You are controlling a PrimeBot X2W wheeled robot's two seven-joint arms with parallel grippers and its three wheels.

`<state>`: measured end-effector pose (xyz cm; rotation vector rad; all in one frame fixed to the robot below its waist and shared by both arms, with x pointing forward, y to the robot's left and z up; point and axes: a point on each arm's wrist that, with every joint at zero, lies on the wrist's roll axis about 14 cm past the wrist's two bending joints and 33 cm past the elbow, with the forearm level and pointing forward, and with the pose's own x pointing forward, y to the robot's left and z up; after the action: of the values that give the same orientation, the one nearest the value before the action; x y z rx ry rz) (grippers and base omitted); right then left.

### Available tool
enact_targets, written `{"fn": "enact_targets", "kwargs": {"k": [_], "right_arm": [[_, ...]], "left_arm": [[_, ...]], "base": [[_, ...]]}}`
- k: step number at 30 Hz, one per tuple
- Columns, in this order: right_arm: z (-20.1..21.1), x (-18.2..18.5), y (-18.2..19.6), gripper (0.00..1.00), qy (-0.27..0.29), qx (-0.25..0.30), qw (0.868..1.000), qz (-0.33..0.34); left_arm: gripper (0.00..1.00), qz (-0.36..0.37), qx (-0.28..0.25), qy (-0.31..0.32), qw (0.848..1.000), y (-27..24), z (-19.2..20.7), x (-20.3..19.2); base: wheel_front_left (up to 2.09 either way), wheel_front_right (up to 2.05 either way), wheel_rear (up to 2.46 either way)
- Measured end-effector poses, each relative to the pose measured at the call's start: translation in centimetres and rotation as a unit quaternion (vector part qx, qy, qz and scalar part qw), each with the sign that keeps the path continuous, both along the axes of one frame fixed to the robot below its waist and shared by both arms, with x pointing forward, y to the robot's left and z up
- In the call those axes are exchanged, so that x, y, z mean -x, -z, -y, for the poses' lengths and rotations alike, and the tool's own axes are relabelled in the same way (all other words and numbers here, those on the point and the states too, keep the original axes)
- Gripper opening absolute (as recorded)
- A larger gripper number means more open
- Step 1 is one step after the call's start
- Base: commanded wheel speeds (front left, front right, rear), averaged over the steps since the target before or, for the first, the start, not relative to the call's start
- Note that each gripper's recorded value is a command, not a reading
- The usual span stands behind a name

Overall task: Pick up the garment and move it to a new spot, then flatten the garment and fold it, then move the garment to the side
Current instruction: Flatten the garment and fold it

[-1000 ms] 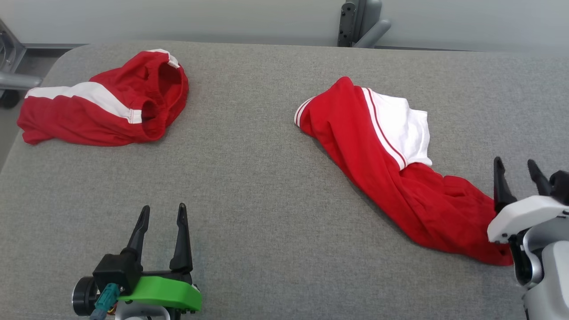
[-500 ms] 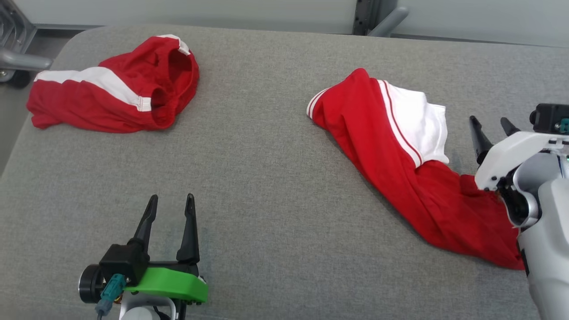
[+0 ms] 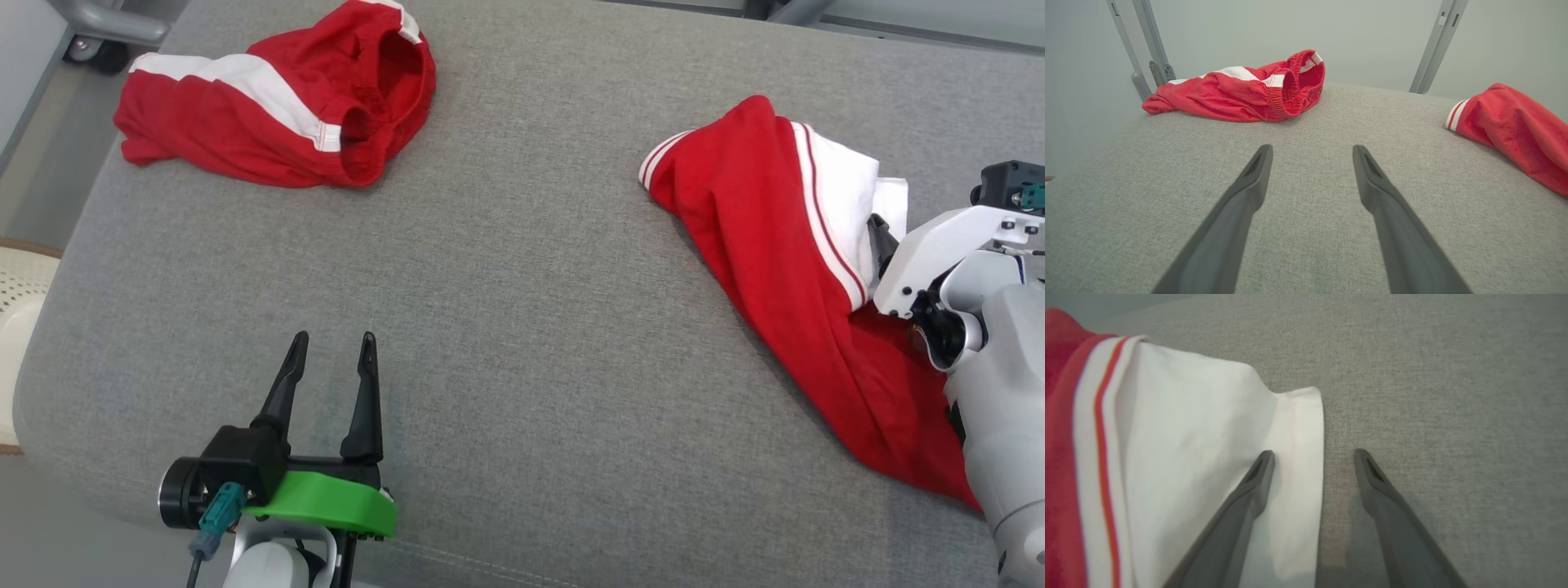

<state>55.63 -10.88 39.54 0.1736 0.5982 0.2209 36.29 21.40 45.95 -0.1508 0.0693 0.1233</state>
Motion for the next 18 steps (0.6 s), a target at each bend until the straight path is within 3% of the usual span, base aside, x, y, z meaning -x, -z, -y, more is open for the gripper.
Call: {"fn": "enact_targets", "kwargs": {"k": [3,4,5,8,18], "right_arm": [[-1.1,-0.3,0.9,1.0,-0.008,0.001,1.0,-0.016],[-1.3,-0.5,1.1,0.84,-0.01,0.003,1.0,-0.018],[-1.4,-0.6,1.2,0.47,-0.011,0.004,1.0,-0.019],[-2.1,-0.9,1.4,0.0,-0.021,0.011,1.0,-0.018],[-2.3,-2.1,-1.7,0.0,-0.029,0.024,0.998,0.047]], "left_arm": [[1.0,-0.003,-0.003,-0.007,1.0,0.1,-0.5,0.3],[1.0,-0.004,-0.004,-0.009,1.0,0.1,-0.6,0.4],[1.0,-0.005,-0.005,-0.011,1.0,0.1,-0.7,0.4],[1.0,-0.006,-0.007,-0.018,1.0,0.1,-1.0,0.6],[1.0,0.004,-0.005,-0.017,1.0,-0.5,-0.7,0.6]], "base": [[0.0,0.0,0.0],[0.0,0.0,0.0],[0.0,0.0,0.0],[0.0,0.0,0.0],[0.0,0.0,0.0]]}}
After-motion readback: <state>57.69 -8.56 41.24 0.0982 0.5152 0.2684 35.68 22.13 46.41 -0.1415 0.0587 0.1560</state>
